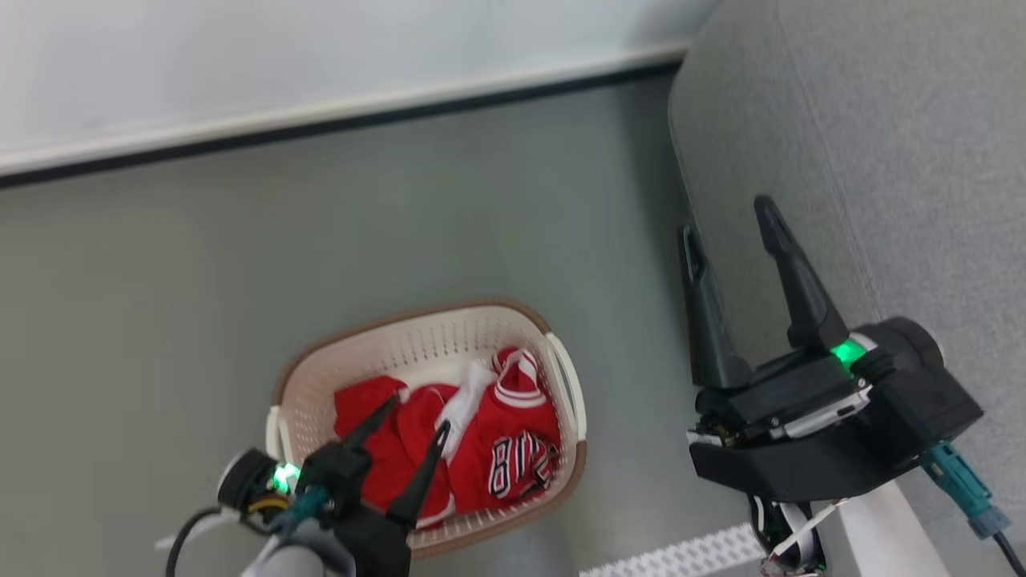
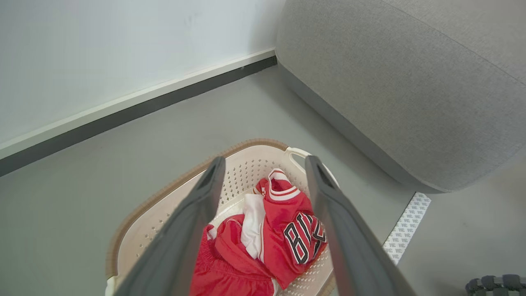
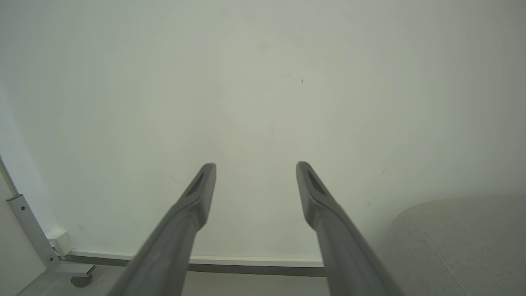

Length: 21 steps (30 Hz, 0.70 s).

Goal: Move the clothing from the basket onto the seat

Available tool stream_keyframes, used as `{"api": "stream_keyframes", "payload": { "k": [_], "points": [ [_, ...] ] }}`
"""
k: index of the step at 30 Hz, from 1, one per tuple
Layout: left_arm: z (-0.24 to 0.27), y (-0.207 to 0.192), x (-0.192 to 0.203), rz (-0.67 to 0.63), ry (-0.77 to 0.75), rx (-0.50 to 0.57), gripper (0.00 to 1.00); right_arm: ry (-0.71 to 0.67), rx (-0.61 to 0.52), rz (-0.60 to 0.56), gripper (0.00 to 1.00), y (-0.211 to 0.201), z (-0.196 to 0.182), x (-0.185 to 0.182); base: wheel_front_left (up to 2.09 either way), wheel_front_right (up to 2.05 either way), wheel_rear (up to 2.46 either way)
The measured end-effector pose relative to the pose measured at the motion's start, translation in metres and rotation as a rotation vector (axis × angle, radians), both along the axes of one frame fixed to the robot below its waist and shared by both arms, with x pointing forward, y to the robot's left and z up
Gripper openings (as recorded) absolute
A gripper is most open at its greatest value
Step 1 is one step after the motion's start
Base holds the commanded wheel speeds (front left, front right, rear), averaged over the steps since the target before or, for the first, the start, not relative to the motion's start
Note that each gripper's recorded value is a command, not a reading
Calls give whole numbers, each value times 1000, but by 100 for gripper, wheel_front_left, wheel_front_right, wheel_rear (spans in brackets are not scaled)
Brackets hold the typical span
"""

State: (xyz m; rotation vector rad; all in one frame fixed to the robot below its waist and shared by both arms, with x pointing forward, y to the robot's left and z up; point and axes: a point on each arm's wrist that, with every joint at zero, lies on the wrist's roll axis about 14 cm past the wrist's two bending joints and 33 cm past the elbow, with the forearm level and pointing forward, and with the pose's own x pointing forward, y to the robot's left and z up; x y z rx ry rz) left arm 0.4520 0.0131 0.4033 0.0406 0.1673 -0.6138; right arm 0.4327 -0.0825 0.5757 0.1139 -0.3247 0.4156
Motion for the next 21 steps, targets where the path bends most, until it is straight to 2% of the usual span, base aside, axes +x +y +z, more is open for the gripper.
{"api": "stream_keyframes", "payload": {
  "k": [11, 16, 21],
  "points": [
    [-78, -42, 22, -206, 131, 92, 100, -7, 19, -24, 100, -6, -13, 36, 0, 0, 0],
    [-123, -56, 23, -299, 206, 150, 100, 29, 19, -42, 100, -11, -34, 51, 0, 0, 0],
    [-167, -76, 20, -376, 306, 153, 100, 76, 28, -67, 100, -21, -57, 64, 0, 0, 0]
  ]
}}
